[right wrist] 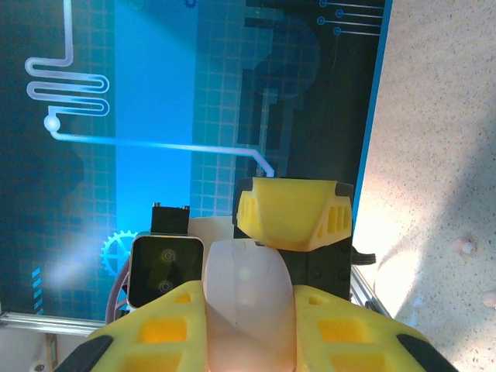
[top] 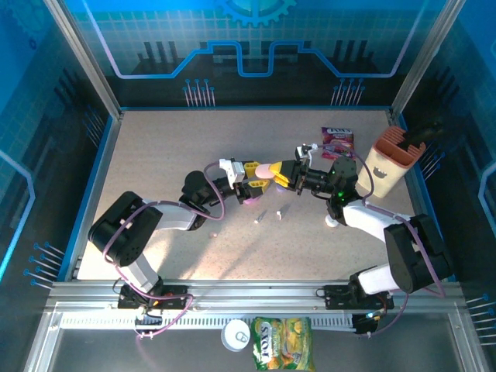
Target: Insert wireless bluetooth earbuds into charging case
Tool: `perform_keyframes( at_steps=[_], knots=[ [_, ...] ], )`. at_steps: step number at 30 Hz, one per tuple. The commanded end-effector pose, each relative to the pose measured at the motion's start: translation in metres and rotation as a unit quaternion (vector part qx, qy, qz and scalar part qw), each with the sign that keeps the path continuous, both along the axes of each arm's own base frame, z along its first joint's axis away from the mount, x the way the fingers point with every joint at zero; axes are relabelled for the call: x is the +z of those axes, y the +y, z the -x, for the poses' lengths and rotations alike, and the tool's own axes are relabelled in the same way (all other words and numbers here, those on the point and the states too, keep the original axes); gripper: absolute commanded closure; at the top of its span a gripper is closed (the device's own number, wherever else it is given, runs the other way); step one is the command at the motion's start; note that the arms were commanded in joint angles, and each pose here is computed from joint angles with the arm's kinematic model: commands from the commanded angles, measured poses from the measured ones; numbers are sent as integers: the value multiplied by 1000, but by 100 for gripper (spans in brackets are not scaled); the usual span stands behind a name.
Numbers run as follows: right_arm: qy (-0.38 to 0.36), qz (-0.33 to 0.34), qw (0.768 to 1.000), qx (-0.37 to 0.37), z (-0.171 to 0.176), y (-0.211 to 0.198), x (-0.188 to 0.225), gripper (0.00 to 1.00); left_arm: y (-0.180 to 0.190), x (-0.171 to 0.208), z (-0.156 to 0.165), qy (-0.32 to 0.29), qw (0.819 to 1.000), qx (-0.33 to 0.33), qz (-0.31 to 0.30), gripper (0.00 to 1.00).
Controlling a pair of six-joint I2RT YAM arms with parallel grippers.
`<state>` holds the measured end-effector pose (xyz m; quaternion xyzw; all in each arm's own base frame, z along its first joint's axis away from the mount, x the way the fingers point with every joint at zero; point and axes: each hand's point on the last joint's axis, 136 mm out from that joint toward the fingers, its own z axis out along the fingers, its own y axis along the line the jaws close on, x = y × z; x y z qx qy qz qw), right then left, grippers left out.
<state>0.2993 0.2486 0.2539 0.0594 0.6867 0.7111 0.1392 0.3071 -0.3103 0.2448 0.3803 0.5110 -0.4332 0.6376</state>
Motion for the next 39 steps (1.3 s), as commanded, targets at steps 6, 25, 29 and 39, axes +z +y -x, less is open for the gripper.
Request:
perform_keyframes(
  at_steps=[6, 25, 29, 39],
  knots=[
    [-1, 8, 1000, 8, 1, 5, -7, 77, -5, 7, 8, -15, 1000, -22, 5, 63],
    [-189, 226, 953, -71, -7, -47, 6, 29, 21, -15, 19, 115, 993, -18, -16, 61],
    [-327, 282, 902, -29, 16, -35, 40, 22, 24, -14, 26, 140, 990, -19, -17, 61],
    [-523, 415, 744, 27, 44, -5, 41, 9, 29, -1, 40, 156, 987, -32, -21, 61]
  ],
)
